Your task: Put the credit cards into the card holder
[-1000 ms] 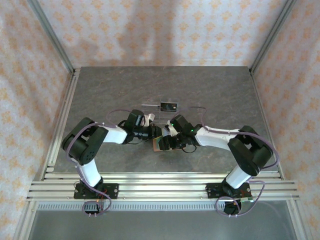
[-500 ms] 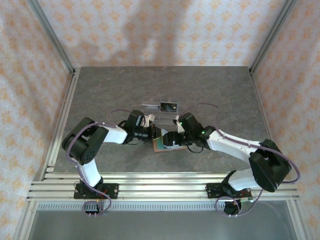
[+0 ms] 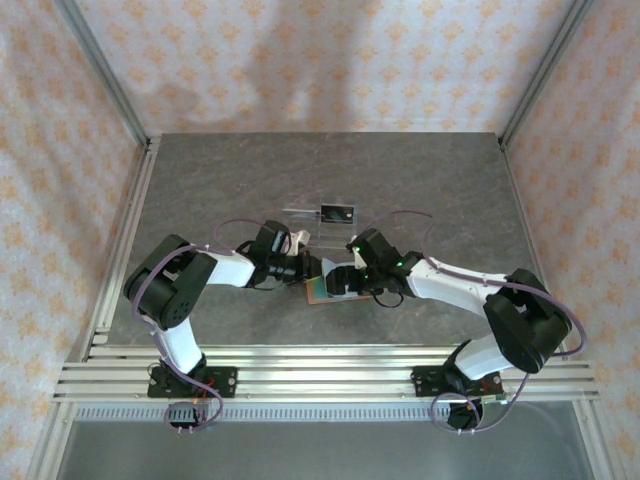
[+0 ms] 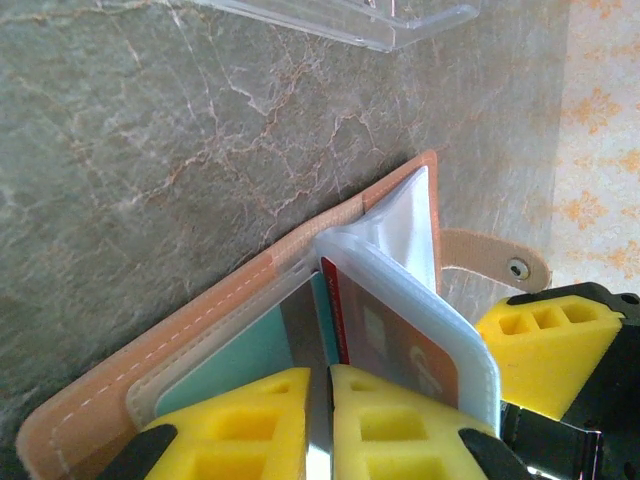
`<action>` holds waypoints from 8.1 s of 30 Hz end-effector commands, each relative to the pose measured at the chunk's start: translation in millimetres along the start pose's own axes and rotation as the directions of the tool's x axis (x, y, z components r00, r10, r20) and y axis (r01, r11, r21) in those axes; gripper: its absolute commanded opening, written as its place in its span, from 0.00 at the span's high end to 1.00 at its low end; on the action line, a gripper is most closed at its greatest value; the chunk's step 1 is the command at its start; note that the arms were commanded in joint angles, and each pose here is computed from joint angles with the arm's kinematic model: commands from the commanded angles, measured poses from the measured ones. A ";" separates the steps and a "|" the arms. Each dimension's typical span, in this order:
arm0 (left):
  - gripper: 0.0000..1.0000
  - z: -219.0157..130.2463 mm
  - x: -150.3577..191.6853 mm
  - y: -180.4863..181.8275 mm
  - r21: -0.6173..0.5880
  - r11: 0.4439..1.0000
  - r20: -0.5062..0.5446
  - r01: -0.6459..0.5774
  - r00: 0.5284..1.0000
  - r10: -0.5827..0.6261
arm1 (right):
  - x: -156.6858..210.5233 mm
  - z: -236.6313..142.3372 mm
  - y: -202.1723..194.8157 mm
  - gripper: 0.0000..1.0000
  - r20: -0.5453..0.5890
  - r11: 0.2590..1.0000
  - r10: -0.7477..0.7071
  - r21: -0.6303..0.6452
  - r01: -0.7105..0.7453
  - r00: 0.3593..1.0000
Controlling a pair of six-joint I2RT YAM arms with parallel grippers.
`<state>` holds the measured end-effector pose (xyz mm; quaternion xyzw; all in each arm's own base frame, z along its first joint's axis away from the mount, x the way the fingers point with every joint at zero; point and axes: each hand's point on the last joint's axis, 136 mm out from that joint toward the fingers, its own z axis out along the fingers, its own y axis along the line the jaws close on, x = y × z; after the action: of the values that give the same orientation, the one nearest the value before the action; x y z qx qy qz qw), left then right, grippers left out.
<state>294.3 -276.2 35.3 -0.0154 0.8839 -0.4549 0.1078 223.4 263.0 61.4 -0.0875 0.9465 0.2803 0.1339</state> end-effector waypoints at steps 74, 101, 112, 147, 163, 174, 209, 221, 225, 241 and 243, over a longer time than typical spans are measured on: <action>0.84 0.7 6.6 -5.5 -0.109 0.988 -0.069 -0.107 0.993 0.100 | -66.1 1.4 -65.0 0.59 -0.016 0.967 0.154 0.206 -0.148 0.988; 0.77 -23.5 9.3 1.6 -0.152 0.979 -0.080 -0.139 0.989 0.128 | -13.1 -50.5 -66.2 0.38 0.160 0.914 0.164 0.346 -0.211 0.973; 0.80 -22.0 24.8 -1.4 -0.079 0.991 -0.102 -0.112 0.989 0.104 | -1.5 2.9 -9.4 0.41 0.003 0.973 0.098 0.212 -0.096 0.995; 0.81 -27.9 24.4 17.6 -0.108 0.991 -0.093 -0.077 0.993 0.067 | 17.6 23.1 -7.3 0.52 -0.020 0.868 -0.007 0.496 0.016 1.000; 0.82 -15.2 28.2 -29.9 0.050 0.997 -0.106 -0.060 0.992 0.065 | 19.5 12.6 6.1 0.71 0.044 0.955 -0.012 0.298 -0.001 0.999; 0.95 8.0 28.7 -38.4 0.059 0.998 -0.061 -0.027 0.998 0.030 | 24.1 9.2 -2.9 0.72 0.087 0.988 0.102 0.111 -0.112 0.991; 0.99 -6.6 19.5 -48.9 -0.048 0.989 -0.074 -0.139 0.988 0.135 | -8.1 -84.5 -14.0 0.38 0.174 0.925 0.000 0.374 -0.066 0.985; 0.65 -108.3 -10.8 -61.7 -0.344 0.905 0.016 -0.249 0.963 0.271 | -74.4 -110.7 1.4 0.20 0.405 0.951 -0.010 0.286 -0.116 0.914; 0.55 -135.6 -26.0 -58.3 -0.385 0.900 0.093 -0.204 0.962 0.257 | -101.3 -115.9 -6.5 0.15 0.444 0.966 -0.007 0.235 -0.109 0.896; 0.46 -149.4 -38.0 -28.2 -0.349 0.936 0.190 -0.042 0.975 0.114 | -221.0 -65.7 -11.6 0.30 0.203 0.994 -0.109 0.051 0.100 0.973; 0.46 -145.7 -35.7 -25.1 -0.336 0.941 0.189 -0.034 0.977 0.103 | -227.3 -58.7 -16.8 0.34 0.153 0.985 -0.160 0.082 0.149 0.975</action>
<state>298.3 -165.2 150.4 -0.0416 0.9356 -0.2739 0.2188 429.7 232.0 165.0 -0.0779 0.9357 0.2328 0.2532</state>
